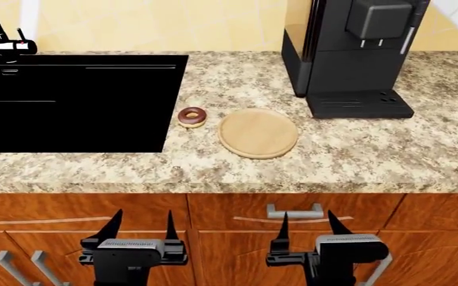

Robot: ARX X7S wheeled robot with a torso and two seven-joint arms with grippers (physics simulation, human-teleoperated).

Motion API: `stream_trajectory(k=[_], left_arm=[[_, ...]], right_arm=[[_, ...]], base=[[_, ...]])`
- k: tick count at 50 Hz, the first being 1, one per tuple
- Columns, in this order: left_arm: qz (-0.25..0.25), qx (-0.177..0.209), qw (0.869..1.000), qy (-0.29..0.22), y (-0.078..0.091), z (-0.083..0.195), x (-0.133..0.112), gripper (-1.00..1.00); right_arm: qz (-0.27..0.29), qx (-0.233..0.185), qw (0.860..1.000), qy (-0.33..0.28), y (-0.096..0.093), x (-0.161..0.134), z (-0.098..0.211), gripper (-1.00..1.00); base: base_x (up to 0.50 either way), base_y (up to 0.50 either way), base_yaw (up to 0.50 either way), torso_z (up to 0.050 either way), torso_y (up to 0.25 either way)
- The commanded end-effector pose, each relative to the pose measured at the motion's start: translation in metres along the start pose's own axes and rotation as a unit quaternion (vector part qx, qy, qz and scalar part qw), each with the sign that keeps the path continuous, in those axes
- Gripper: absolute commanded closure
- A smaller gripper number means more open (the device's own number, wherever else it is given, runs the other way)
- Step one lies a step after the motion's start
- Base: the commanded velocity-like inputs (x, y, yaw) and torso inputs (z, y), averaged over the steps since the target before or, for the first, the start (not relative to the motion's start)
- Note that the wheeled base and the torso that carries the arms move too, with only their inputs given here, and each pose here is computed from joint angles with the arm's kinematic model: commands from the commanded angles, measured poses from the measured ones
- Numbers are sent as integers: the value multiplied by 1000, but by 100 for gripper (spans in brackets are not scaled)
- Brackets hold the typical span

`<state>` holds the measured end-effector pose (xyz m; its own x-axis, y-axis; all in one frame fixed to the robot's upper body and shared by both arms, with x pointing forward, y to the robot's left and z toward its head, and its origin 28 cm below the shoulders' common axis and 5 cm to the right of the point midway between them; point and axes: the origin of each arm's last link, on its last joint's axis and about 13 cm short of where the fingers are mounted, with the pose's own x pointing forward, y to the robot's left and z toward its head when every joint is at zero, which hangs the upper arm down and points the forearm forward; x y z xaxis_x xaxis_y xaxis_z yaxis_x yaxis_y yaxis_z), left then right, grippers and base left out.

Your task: Place the pastries on the plates.

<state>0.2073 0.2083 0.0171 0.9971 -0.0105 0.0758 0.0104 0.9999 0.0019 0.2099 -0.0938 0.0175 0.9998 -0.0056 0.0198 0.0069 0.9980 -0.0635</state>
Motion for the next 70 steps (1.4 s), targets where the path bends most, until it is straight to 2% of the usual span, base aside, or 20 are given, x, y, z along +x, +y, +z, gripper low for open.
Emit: stream_trajectory(k=[1,19,21,23,26,27,28,31,34,35,36,40,43,45,48,51,52,62,67,70], left_arm=[[6,-1,1000,1,1,1,0,-100],[4,-11,1000,9,1,-1,0,-100],[9,-18,1000,9,3,2,-1,-100],[15,-16,1000,7,7,13,1,-100],[-1,-84,996,15,15,50,5,-100],[-12,-80,997,15,17,62,5,-100],[-27,-39,999,0,23,81,6,-100],[-42,-32,999,-9,33,114,9,-100],[-55,-39,998,-17,41,144,16,-100],[-59,-40,997,-16,47,152,16,-100],[-57,-8,998,-27,56,164,16,-100],[-86,-17,996,-25,56,191,26,-100],[-117,-4,993,3,52,202,34,-100],[-132,-3,990,38,48,207,41,-100],[-121,-3,992,33,52,215,47,-100],[-124,-42,990,59,55,219,50,-100],[-120,-23,991,57,56,220,50,-100],[-134,-22,989,63,56,230,51,-100],[-114,-33,990,75,54,222,51,-100],[-128,-28,988,78,53,220,50,-100]], right_arm=[[-2,11,1000,-1,-1,0,0,-100],[-6,2,1000,-19,-1,1,4,-100],[-3,24,999,-22,-1,2,8,-100],[-13,14,999,-51,-8,4,29,-100],[-13,8,997,-71,-23,7,59,-100],[-11,7,997,-73,-27,7,68,-100],[-4,2,996,-85,-35,7,85,-100],[6,-16,994,-104,-50,8,116,-100],[16,15,994,-107,-64,10,147,-100],[20,9,994,-106,-68,11,158,-100],[24,4,994,-106,-74,12,171,-100],[38,-13,995,-96,-88,19,208,-100],[39,-37,995,-89,-94,25,226,-100],[42,-46,994,-86,-94,29,232,-100],[39,-49,995,-79,-95,32,233,-100],[24,-48,996,-71,-97,31,229,-100],[25,-48,996,-68,-98,30,229,-100],[23,-30,997,-61,-101,31,226,-100],[24,-42,998,-50,-101,32,219,-100],[23,-40,998,-45,-101,31,215,-100]], base=[[0,0,0,0,0],[0,0,0,0,0],[0,0,0,0,0],[0,0,0,0,0],[0,0,0,0,0],[0,0,0,0,0],[0,0,0,0,0],[0,0,0,0,0],[0,0,0,0,0],[0,0,0,0,0],[0,0,0,0,0],[0,0,0,0,0],[0,0,0,0,0],[0,0,0,0,0],[0,0,0,0,0],[0,0,0,0,0],[0,0,0,0,0],[193,-89,0,0,0],[300,-134,0,0,0],[376,-141,0,0,0]])
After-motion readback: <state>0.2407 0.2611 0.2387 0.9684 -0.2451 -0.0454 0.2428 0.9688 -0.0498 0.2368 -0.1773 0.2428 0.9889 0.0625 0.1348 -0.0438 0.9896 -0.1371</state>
